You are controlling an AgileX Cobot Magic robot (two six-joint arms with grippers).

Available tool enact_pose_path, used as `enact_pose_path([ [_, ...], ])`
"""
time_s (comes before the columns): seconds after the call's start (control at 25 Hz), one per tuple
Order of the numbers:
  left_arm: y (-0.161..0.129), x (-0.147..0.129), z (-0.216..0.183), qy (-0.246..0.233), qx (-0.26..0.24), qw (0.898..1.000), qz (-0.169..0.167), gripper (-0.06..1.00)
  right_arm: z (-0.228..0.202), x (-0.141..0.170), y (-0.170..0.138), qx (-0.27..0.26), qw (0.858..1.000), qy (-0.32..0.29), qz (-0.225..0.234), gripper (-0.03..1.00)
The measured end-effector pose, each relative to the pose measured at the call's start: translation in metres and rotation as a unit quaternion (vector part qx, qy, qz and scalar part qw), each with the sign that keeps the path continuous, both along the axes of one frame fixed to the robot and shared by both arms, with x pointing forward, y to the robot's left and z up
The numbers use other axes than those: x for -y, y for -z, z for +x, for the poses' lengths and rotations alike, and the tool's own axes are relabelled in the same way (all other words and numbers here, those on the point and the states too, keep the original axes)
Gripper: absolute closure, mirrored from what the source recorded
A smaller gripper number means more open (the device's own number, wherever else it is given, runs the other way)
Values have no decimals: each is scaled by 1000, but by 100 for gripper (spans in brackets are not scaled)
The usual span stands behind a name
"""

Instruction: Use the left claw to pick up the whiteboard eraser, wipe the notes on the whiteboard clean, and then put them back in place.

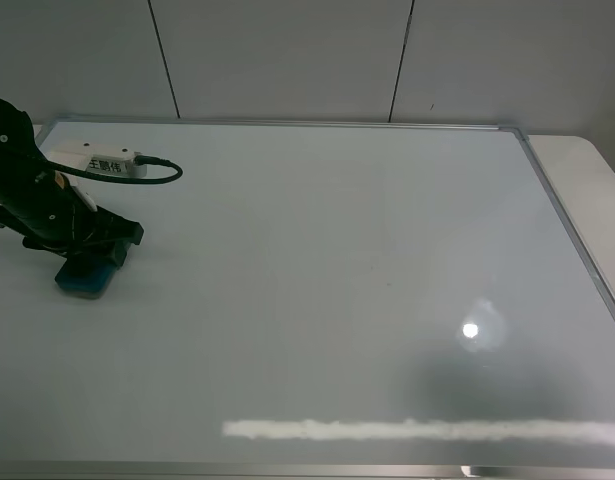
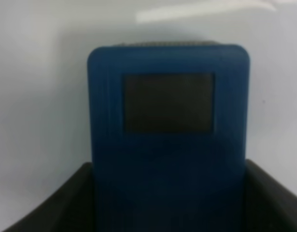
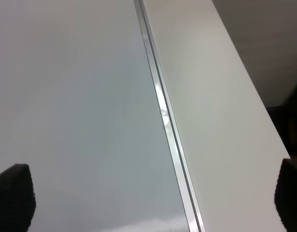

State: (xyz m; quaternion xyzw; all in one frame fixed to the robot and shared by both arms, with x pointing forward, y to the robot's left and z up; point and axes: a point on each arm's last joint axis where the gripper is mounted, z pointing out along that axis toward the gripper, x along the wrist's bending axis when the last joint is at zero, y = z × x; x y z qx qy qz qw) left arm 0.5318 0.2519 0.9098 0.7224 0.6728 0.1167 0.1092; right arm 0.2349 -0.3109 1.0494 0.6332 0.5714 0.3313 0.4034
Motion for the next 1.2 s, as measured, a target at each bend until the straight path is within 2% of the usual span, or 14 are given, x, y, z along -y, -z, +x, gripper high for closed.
enact_pose_path([
  [0.04, 0, 0, 0, 0, 0, 1000, 0, 32, 0, 0, 0, 0, 1000, 0, 0, -2],
  [0.12, 0, 0, 0, 0, -1, 1000, 0, 10, 0, 0, 0, 0, 1000, 0, 0, -2],
  [0.16, 0, 0, -1, -2, -3, 1000, -1, 3, 0, 0, 0, 0, 1000, 0, 0, -2],
  [0.24, 0, 0, -1, -3, -4, 1000, -3, -2, 0, 0, 0, 0, 1000, 0, 0, -2],
  [0.6, -1, 1, 0, -7, -1, 1000, -8, -4, 0, 0, 0, 0, 1000, 0, 0, -2],
  [0.8, -17, 1, -2, -16, 21, 999, -20, -4, 0, 0, 0, 0, 1000, 0, 0, -2],
  [1.0, -59, -1, -11, -15, 82, 996, -31, -4, 0, 0, 0, 0, 1000, 0, 0, -2],
  [1.2, -118, -7, -37, -11, 169, 985, -40, -4, 0, 0, 0, 0, 1000, 0, 0, -2],
])
